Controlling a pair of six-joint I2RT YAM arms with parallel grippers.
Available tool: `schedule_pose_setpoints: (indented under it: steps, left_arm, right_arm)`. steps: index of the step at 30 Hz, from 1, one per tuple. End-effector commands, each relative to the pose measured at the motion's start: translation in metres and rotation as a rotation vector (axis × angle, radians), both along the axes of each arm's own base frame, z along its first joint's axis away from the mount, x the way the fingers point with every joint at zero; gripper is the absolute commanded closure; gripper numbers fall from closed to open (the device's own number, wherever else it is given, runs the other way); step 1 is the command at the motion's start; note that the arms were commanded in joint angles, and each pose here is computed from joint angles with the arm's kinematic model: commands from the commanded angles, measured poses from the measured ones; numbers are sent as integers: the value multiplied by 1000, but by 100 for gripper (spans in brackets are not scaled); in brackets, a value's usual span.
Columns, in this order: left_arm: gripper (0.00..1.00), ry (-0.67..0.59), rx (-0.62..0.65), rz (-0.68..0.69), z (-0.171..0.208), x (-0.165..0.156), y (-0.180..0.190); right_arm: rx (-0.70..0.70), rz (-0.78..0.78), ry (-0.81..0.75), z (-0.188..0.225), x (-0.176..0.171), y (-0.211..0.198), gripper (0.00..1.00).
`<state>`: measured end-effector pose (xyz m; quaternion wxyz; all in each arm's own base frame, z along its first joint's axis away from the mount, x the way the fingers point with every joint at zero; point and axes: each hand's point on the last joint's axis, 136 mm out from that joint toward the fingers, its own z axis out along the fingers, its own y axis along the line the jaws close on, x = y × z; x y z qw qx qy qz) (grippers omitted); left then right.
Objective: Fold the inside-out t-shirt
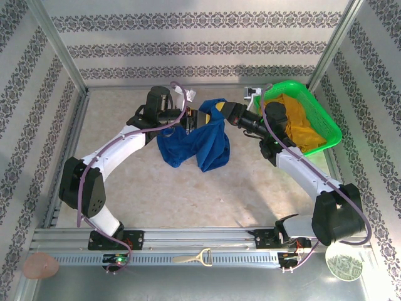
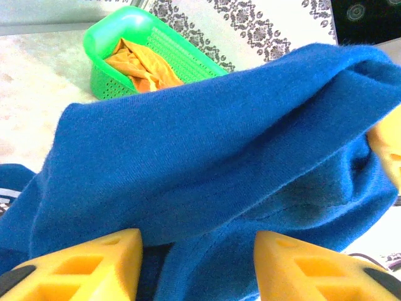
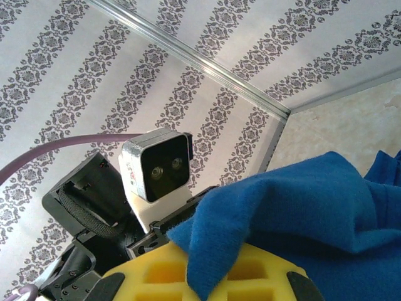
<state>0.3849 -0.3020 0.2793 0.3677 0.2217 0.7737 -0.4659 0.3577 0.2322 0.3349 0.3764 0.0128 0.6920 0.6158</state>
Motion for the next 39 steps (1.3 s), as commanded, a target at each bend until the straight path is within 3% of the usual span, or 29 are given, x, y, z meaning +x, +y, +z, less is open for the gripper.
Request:
schedule_pose_setpoints:
  steps: [1,5,9,12,16,17,21,22,24,25,28,34,39]
  left_arm:
    - [45,5,44,5,-16,0,7]
    - [37,13,45,-18,-20,-3,5]
    - [38,66,6,-97,-22,-12,-4]
    - [54,89,-40,-136,-19,-19,-9]
    - [96,103,-102,-166,-5,-25,-12]
    - [100,93,-115,-155,2,-24,-10]
    - [100,22,-187,-100,47,-19,-1]
    - [100,-2,-203,-85,62,-18,1]
    - [100,-54,-238,-75,95,-18,4]
    - [100,-82,-260,-72,114,-19,4]
    - [100,-142,-324,-77,165,-19,4]
    - [100,-230,-463,-104,247,-22,5]
    - [100,-293,-555,-113,293,-30,11]
  right_arm:
    - [5,-3,-53,14,-5,-1,100]
    - [6,0,-54,14,-5,0,100]
    - [4,-1,-48,12,-3,0,100]
    - [4,-4,-47,12,-1,-1,100]
    - [-1,-18,-37,7,2,-2,100]
    - [-3,-23,-34,6,4,-4,100]
    - [-27,-69,6,-10,11,-12,100]
    - [-35,-87,22,-17,13,-15,91]
    - [-54,-127,49,-27,16,-23,56]
    - [-65,-150,57,-32,16,-28,44]
    - [-100,-199,50,-34,10,-39,33]
    - [-219,-243,-11,-31,-21,-48,27]
    - [-301,-233,-55,-34,-38,-35,24]
